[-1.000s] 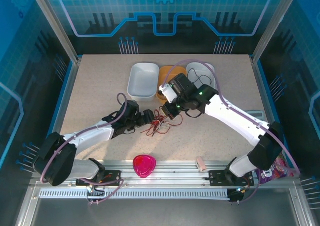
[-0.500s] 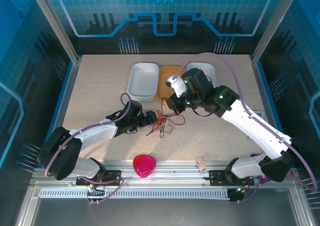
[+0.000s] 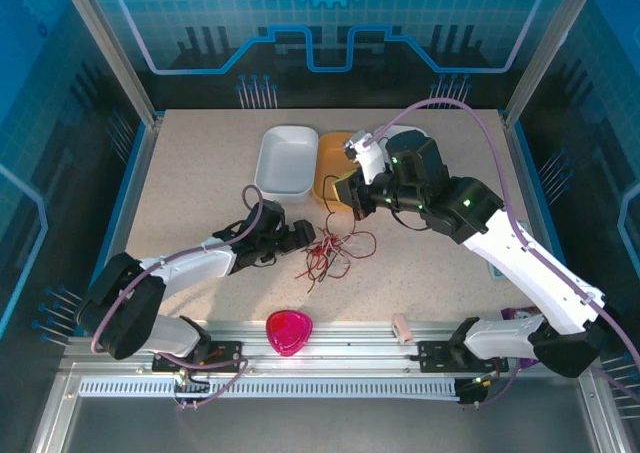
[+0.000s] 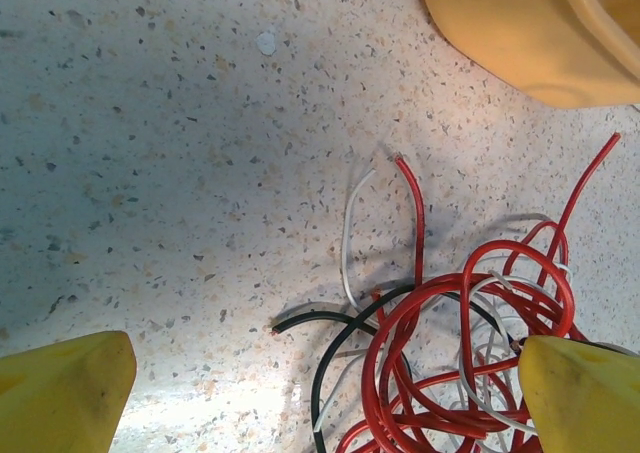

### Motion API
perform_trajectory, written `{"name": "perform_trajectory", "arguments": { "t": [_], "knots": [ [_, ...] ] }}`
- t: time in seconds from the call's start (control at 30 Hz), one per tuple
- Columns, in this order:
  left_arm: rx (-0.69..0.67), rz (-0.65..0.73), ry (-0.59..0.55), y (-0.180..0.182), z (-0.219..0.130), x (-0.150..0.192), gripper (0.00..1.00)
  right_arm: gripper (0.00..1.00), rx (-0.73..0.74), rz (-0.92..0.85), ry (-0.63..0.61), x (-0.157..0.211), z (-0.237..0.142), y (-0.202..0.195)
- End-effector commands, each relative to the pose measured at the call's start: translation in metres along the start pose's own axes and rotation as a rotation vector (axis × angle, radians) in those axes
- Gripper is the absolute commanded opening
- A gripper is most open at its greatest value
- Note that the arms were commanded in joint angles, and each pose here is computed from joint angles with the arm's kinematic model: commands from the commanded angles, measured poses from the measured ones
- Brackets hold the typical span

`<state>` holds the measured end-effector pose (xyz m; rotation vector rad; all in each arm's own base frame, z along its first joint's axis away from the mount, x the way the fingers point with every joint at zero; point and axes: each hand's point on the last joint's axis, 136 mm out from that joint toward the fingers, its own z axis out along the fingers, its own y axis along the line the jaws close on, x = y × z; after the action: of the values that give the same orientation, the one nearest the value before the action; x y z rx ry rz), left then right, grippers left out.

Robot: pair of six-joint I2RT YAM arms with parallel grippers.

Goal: Untangle the cables

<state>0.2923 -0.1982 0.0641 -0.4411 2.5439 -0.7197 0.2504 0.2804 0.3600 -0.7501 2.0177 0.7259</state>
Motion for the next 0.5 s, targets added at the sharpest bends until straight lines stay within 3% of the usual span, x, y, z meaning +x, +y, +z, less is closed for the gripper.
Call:
{"name": "perform_trajectory", "arguments": {
  "t": [0.0, 0.47],
  "knots": [
    [0.036, 0.006, -0.032, -0.011, -0.009, -0.006, 0.99, 0.00, 0.061, 0.000, -0.127, -0.032, -0.022, -0.008],
    [0.026, 0.012, -0.055, -0.010, -0.012, -0.011, 0.99, 0.00, 0.130, -0.030, -0.267, -0.061, -0.055, -0.016]
  ]
}}
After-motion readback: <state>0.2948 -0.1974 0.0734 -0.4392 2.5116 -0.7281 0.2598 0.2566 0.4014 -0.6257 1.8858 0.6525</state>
